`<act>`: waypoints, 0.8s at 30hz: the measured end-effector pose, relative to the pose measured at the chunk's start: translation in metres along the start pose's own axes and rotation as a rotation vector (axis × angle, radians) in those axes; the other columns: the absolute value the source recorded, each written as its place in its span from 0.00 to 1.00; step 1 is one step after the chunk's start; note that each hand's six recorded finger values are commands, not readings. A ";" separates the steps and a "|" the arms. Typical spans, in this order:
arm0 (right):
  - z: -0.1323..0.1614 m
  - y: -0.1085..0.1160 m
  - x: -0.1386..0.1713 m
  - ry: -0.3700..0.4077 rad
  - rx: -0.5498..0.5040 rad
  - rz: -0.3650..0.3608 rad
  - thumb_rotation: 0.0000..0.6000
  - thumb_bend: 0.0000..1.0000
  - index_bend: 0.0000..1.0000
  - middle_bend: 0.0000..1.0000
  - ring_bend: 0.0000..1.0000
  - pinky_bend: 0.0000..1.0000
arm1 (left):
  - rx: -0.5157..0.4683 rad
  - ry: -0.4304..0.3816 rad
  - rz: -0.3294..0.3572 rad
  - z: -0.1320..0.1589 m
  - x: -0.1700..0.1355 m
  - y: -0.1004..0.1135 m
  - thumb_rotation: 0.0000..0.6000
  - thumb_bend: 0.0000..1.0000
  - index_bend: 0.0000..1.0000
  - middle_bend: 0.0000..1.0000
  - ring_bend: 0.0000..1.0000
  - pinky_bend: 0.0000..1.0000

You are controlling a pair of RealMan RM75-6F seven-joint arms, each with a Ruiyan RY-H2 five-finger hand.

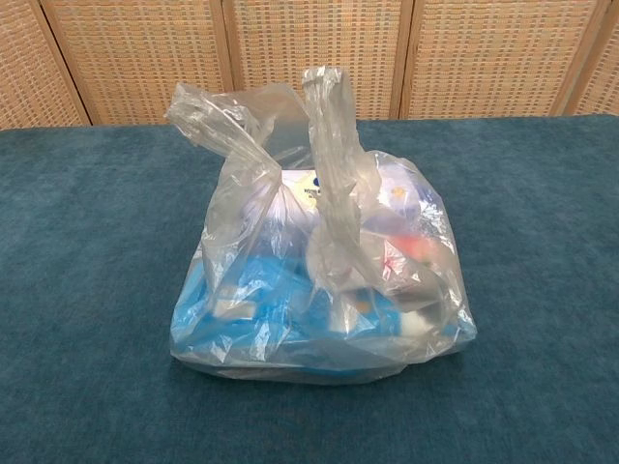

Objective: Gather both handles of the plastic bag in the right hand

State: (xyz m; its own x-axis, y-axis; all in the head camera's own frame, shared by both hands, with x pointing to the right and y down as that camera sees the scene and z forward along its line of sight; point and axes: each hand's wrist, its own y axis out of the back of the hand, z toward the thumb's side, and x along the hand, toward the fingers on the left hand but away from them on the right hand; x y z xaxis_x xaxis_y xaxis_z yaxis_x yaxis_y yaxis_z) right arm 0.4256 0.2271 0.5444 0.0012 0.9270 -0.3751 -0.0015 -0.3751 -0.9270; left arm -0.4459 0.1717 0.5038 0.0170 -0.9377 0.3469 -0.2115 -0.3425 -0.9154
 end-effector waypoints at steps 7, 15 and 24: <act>0.000 -0.002 0.002 -0.010 0.010 0.004 1.00 0.00 0.00 0.00 0.00 0.00 | -0.012 -0.005 0.017 0.000 -0.002 0.004 1.00 0.05 0.00 0.00 0.00 0.00; 0.012 -0.009 -0.006 0.050 -0.078 0.071 1.00 0.00 0.04 0.00 0.00 0.00 | -0.011 0.023 0.020 -0.005 0.000 0.006 1.00 0.05 0.00 0.00 0.00 0.00; 0.059 -0.016 -0.037 0.228 -0.358 0.301 1.00 0.00 0.06 0.00 0.00 0.00 | -0.007 0.059 0.022 -0.009 0.010 0.006 1.00 0.05 0.00 0.00 0.00 0.00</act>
State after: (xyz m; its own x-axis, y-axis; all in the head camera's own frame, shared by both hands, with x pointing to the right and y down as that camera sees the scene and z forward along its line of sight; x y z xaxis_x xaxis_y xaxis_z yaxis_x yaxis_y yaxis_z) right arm 0.3669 0.1986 0.5729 0.2717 0.7690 -0.5786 0.3070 -0.6391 -0.7052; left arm -0.4561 0.1610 0.5036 -0.0456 -0.9399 0.3383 -0.2182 -0.3211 -0.9216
